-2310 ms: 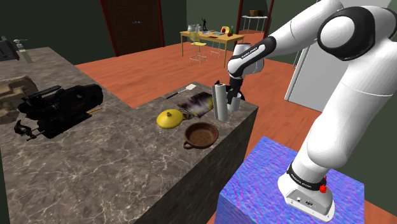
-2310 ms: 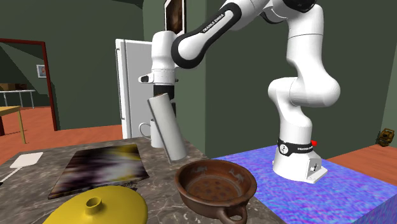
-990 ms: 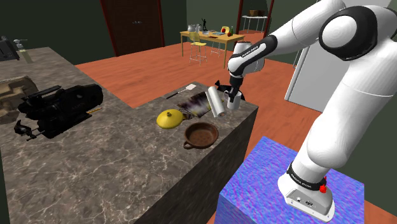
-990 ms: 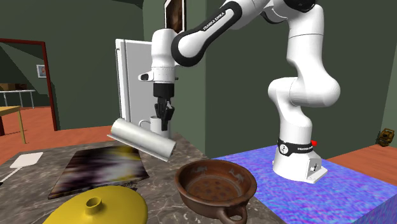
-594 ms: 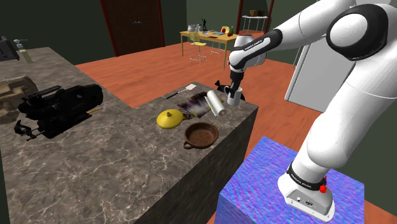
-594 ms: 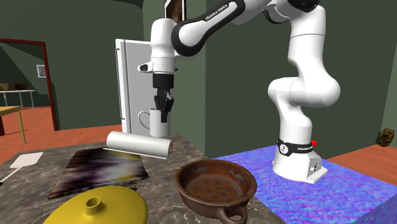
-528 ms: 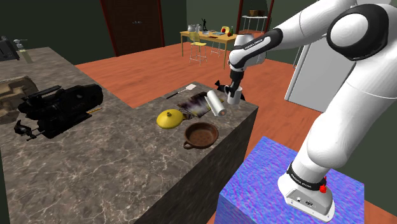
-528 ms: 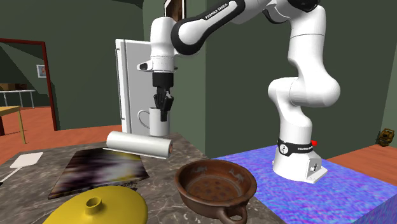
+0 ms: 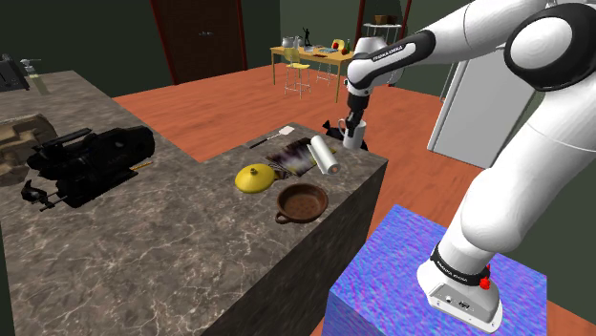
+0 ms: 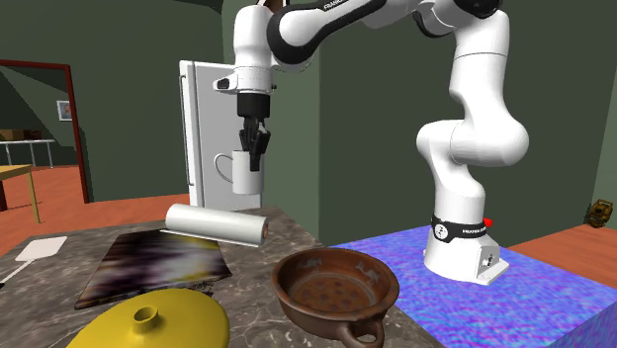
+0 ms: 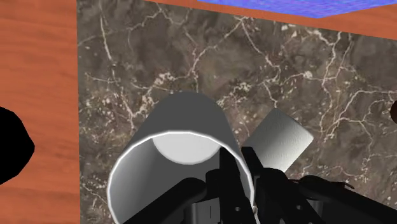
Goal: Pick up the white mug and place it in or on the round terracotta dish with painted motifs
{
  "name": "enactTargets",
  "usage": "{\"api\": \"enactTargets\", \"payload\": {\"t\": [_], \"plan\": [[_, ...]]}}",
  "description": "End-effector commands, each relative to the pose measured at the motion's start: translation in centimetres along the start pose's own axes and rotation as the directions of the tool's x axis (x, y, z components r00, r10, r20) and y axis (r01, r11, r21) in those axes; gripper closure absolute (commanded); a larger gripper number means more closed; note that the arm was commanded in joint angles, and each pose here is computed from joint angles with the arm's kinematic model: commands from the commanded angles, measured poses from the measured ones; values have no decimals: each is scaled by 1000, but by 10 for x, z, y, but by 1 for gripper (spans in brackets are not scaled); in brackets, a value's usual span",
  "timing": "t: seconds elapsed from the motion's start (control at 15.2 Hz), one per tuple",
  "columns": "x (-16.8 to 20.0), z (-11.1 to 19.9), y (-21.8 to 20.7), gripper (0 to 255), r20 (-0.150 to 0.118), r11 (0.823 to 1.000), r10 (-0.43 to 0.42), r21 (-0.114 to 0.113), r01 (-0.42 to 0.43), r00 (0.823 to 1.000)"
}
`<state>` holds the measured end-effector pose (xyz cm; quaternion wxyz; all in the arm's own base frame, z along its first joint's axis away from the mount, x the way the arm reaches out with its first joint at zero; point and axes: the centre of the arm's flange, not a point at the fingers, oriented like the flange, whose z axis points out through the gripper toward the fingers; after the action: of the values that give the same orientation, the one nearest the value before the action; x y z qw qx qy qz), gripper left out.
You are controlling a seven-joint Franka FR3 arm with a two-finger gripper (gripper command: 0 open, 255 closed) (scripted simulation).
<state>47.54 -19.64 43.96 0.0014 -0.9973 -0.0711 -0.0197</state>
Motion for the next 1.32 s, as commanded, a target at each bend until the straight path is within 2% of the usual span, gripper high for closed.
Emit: {"api": "enactTargets", "payload": {"t": [0.0, 0.26, 1.25], "plan": [[1, -11, 0, 255, 0, 1000, 0, 0, 0, 1000], [2, -32, 0, 255, 0, 1000, 0, 0, 0, 1000], [26, -45, -196, 255, 0, 1000, 0, 0, 0, 1000]]}}
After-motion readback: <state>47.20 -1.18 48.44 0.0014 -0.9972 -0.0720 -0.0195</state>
